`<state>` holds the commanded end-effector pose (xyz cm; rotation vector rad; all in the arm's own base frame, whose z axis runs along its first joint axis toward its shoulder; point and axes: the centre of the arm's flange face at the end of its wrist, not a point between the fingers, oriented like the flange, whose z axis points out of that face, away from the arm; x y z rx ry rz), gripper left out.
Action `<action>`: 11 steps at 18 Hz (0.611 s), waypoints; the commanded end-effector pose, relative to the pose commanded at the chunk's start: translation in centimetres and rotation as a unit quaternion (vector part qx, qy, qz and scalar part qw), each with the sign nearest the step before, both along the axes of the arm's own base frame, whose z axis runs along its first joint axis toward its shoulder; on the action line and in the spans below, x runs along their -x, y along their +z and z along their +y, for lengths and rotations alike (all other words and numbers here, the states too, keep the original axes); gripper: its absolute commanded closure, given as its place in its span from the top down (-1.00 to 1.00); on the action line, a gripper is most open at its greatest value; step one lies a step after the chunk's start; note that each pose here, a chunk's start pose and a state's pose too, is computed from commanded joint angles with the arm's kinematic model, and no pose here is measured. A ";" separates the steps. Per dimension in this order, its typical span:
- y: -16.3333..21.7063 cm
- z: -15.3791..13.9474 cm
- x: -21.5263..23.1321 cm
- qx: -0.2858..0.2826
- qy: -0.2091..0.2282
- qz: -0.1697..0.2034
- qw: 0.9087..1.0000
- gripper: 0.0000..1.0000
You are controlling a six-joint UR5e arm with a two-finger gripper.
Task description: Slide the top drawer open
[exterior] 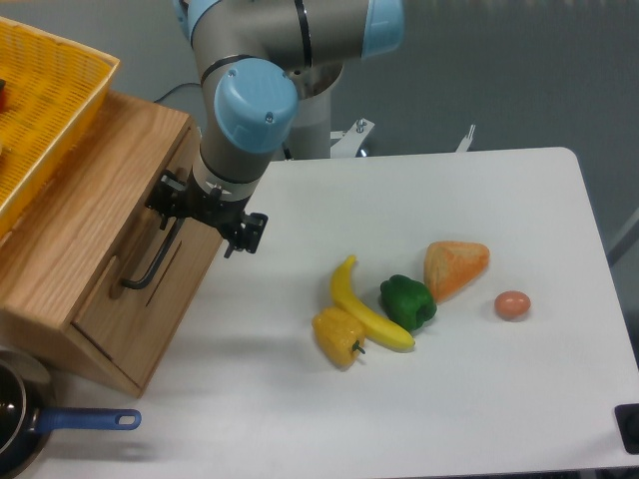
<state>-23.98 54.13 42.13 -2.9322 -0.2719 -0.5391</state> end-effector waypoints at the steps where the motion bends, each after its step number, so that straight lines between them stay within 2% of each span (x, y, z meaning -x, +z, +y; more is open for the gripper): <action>1: -0.1 0.0 0.0 0.001 0.000 0.000 1.000 1.00; 11: -0.2 0.0 0.1 0.003 0.000 0.001 1.000 1.00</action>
